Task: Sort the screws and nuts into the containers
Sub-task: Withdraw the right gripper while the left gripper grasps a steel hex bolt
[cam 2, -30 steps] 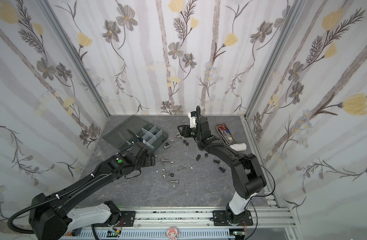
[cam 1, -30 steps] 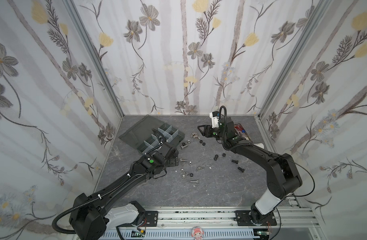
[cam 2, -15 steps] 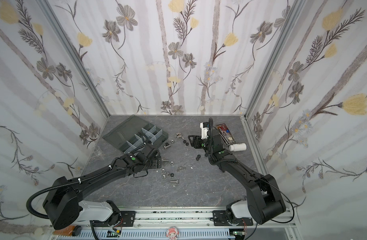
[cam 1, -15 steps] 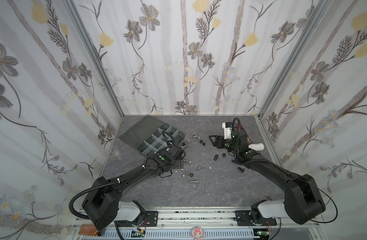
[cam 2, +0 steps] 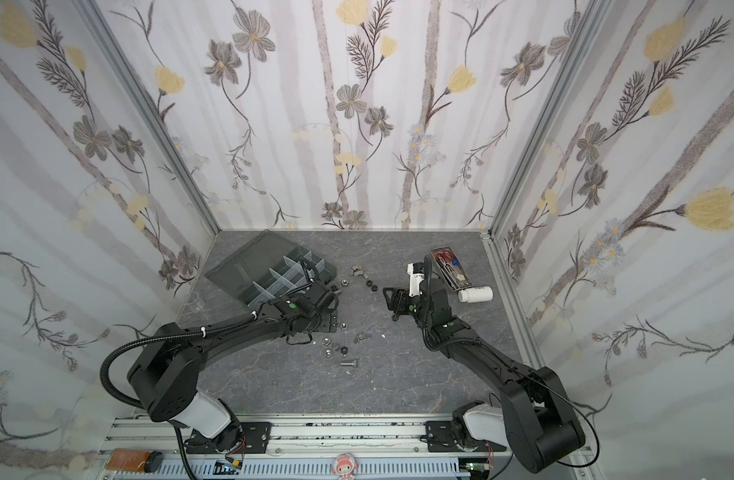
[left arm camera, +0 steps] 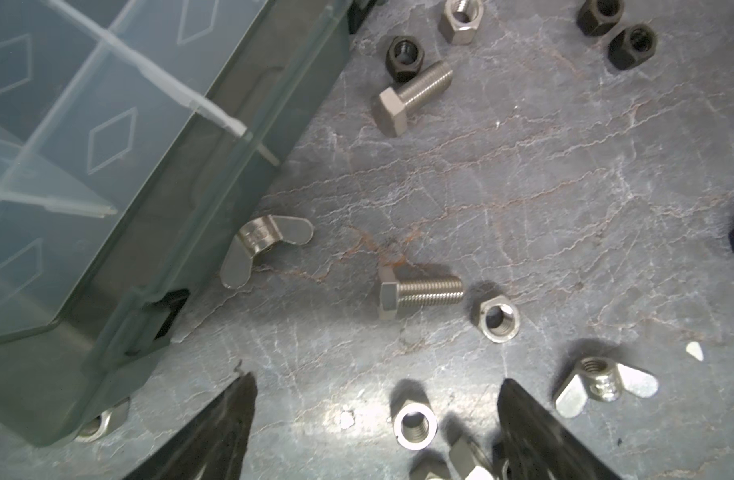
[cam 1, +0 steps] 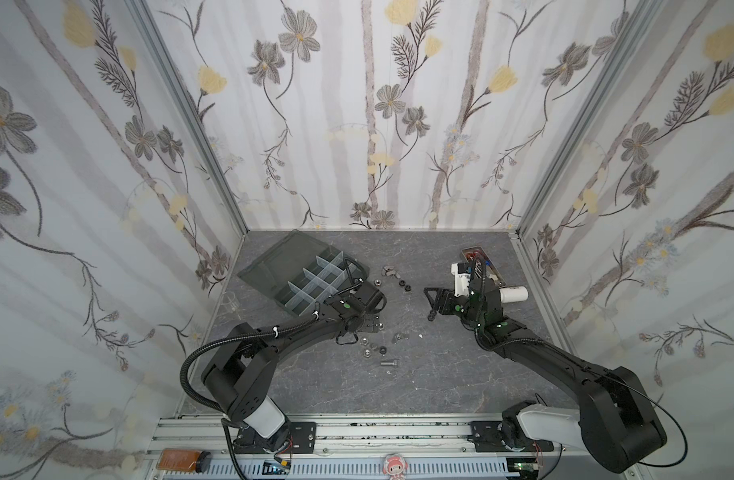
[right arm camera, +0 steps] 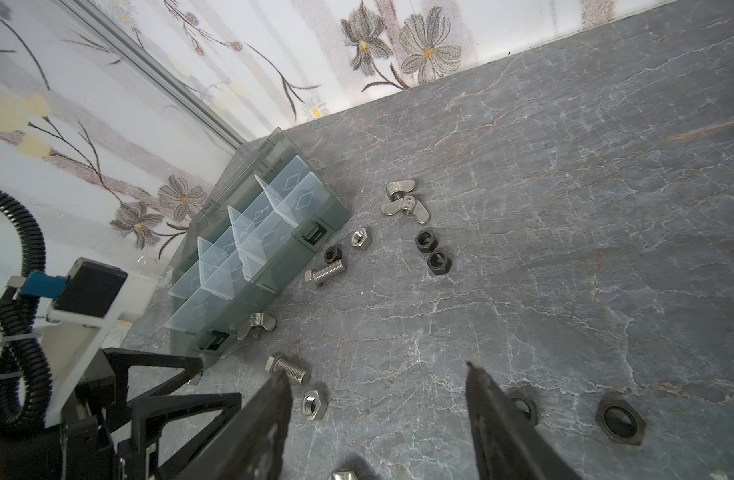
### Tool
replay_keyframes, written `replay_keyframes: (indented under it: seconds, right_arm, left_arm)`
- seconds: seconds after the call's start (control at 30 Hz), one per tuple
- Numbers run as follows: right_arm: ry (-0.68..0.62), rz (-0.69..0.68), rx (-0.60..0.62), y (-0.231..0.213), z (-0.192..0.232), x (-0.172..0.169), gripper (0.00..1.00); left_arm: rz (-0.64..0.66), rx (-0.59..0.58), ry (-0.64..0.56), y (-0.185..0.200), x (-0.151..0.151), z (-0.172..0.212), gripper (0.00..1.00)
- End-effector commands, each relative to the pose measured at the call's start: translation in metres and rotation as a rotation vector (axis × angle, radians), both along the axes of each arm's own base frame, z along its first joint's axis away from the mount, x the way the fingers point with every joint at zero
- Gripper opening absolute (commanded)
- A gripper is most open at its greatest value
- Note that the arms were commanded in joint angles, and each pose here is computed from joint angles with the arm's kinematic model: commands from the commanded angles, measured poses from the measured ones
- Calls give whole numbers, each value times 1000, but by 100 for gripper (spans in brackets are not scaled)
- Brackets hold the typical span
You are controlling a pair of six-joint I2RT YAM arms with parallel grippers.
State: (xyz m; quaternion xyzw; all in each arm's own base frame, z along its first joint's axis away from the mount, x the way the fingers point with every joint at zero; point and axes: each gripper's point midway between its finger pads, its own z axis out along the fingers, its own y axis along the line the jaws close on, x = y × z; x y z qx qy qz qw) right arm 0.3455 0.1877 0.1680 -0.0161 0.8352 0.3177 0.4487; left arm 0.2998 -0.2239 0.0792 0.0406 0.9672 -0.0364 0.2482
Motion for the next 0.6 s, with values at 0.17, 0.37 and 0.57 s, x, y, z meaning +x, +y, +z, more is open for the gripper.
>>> replay_keyframes:
  seconds: [0.17, 0.37, 0.57]
  right_arm:
    - [-51, -14, 18, -1, 11, 3, 68]
    - [-55, -17, 13, -2, 10, 4, 68]
    - [-50, -15, 12, -1, 7, 5, 67]
  left_arm:
    - [-32, 62, 16, -12, 16, -14, 91]
    - [-38, 85, 32, -18, 23, -26, 82]
    - [-55, 59, 59, -23, 23, -38, 80]
